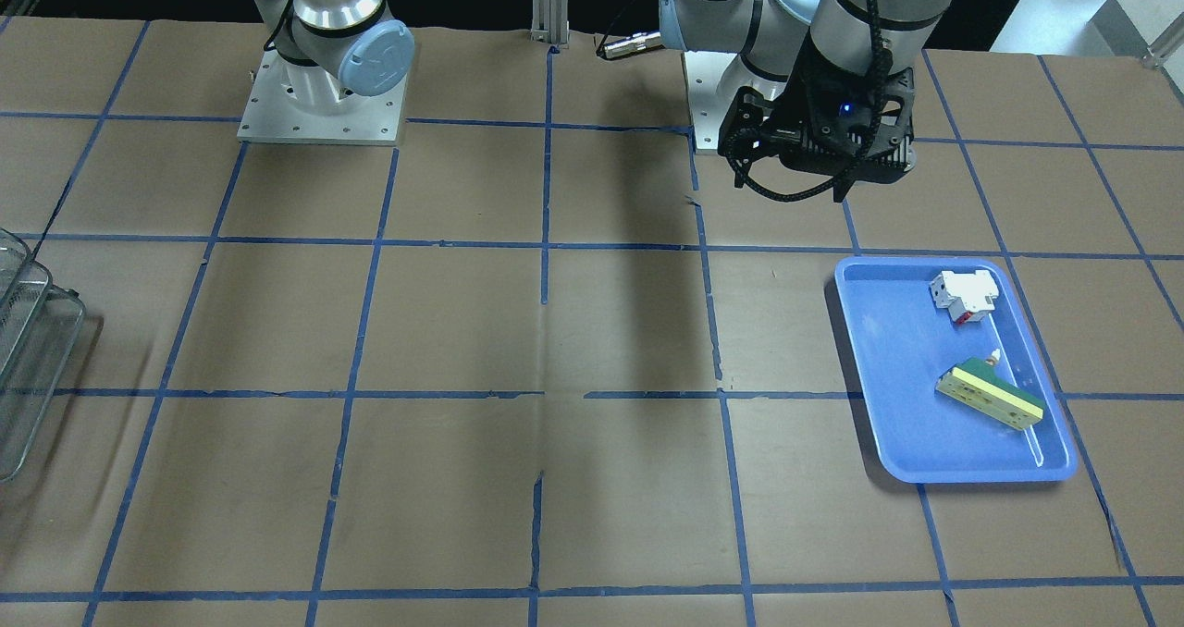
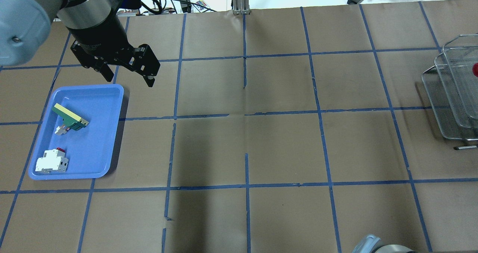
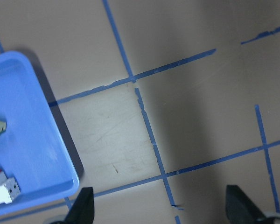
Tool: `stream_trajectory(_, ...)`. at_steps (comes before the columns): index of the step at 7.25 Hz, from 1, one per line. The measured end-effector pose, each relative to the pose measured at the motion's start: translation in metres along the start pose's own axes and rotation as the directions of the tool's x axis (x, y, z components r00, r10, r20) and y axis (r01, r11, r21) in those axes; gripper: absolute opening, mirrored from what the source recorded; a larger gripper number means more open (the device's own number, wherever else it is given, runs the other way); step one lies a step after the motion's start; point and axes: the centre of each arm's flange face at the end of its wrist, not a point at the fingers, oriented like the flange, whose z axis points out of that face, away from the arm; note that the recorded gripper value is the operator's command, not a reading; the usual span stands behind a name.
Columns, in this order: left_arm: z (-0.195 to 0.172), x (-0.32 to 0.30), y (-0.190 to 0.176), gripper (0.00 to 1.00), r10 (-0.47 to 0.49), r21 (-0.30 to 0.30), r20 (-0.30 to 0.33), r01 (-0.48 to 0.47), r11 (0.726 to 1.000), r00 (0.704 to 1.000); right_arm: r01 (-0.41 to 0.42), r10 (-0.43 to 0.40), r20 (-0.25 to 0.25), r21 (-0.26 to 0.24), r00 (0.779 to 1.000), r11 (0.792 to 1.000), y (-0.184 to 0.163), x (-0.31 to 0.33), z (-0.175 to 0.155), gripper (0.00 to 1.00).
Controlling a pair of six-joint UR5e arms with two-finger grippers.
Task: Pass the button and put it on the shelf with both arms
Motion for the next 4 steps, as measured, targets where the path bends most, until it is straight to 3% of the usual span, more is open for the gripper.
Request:
stream_trajectory(2,-0.003,-0.001,0.002,1.0,-0.044,0.006,0.008,0.044,0.999,0.999,0.004,-0.002,0.026,-0.114,1.0,0.993,0.014,0.022,0.03,0.0)
stream_trajectory(4,-0.006,-0.001,0.006,1.0,-0.053,0.01,0.015,0.053,0.999,0.998,0.022,-0.013,0.057,-0.164,0.998,0.986,0.012,0.028,0.048,0.0)
